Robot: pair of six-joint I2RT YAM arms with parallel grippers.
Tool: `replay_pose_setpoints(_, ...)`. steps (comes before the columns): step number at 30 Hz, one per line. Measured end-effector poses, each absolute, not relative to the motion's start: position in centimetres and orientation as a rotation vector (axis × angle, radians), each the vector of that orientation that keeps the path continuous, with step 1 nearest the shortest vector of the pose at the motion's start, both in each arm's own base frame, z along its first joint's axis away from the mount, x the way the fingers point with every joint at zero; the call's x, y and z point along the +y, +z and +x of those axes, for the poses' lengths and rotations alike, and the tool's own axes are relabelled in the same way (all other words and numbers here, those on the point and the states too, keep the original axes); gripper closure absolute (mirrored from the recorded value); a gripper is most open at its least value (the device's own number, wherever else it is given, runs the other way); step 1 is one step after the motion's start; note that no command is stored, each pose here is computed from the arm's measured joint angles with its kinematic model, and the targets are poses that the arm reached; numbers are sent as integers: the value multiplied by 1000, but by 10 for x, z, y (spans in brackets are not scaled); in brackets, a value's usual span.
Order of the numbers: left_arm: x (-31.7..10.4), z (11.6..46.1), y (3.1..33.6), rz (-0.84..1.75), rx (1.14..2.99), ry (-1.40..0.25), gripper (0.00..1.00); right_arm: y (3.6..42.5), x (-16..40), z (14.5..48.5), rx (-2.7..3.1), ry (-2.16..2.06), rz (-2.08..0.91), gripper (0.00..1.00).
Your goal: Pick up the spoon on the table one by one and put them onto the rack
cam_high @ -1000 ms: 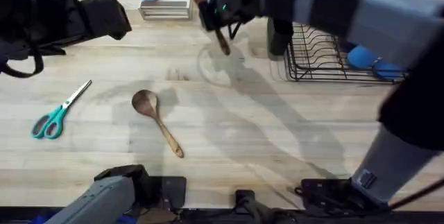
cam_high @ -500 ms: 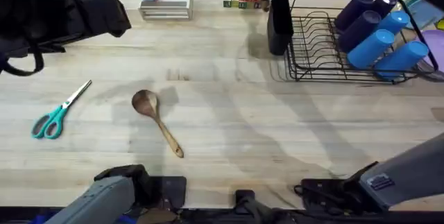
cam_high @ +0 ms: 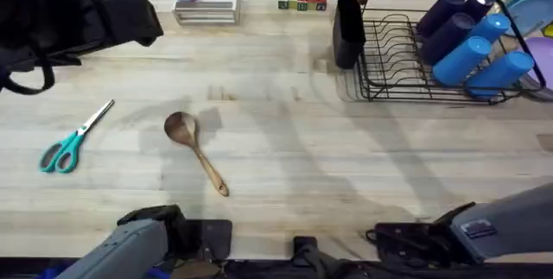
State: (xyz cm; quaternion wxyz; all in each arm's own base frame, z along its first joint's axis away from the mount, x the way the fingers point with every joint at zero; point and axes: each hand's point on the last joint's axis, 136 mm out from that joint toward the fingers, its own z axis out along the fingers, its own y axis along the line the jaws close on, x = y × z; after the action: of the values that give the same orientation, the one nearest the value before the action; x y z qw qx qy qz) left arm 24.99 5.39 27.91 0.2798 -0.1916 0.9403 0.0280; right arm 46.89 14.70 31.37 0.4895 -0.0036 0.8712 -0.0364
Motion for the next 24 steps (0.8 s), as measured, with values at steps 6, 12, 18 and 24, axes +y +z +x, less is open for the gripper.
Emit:
replay_pose_setpoints(6, 54, 250, 279, -514, 2521, 75, 7, 321, 139, 452, 2139, -87, 8, 967)
replay_pose_setpoints(12, 54, 250, 279, -514, 2521, 75, 7, 305, 117, 427, 2257, -141, 43, 967)
replay_pose_setpoints(18, 54, 250, 279, -514, 2521, 75, 7, 304, 104, 412, 2289, -156, 69, 967)
replay_pose_setpoints(24, 54, 250, 279, -514, 2521, 75, 7, 322, 89, 378, 2219, -109, 103, 967)
